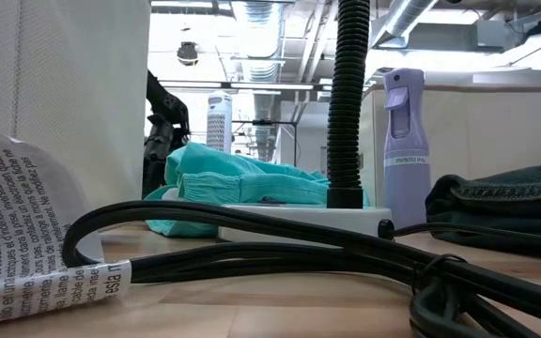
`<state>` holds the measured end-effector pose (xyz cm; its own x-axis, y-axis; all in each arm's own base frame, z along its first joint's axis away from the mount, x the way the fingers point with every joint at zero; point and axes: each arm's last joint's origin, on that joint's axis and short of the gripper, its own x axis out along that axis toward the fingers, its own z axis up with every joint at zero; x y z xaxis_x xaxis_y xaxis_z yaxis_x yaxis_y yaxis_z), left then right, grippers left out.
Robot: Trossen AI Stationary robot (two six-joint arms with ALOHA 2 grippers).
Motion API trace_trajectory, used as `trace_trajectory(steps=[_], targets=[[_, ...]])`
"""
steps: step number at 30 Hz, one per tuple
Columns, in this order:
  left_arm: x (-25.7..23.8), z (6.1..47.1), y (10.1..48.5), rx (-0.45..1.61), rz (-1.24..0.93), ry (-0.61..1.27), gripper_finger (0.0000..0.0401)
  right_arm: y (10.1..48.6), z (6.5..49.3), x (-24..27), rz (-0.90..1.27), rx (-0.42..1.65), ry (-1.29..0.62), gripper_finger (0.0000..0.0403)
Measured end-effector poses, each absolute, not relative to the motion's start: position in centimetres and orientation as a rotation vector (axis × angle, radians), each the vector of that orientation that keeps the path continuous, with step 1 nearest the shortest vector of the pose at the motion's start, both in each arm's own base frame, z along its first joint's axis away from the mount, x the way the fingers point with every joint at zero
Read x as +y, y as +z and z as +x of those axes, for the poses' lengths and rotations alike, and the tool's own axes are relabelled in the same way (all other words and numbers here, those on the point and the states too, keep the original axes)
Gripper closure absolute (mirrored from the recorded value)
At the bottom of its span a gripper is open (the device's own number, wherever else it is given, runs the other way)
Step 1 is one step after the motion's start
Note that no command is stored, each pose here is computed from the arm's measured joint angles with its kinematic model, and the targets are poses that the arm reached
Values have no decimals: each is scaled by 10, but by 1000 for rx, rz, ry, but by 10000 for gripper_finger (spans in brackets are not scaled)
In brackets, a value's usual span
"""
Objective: Sort clothes
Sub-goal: Put the black jeans into the bottom laundry organizer
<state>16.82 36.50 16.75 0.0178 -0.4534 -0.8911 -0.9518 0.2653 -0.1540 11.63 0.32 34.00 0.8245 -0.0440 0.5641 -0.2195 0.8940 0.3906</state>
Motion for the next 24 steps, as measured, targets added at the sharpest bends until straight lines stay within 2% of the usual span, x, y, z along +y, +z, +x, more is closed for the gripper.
trace_trajectory(steps=[3, 5, 11, 24], targets=[[365, 169, 168, 1580, -1337, 639, 382, 340, 116, 3, 462, -599, 97, 394], [365, 169, 168, 1577, -1340, 633, 394, 340, 116, 3, 462, -599, 97, 394], [364, 170, 171, 1547, -1346, 603, 400, 340, 116, 3, 463, -599, 98, 394], [360, 169, 217, 1445, -1242, 635, 401, 340, 116, 3, 463, -599, 97, 394]])
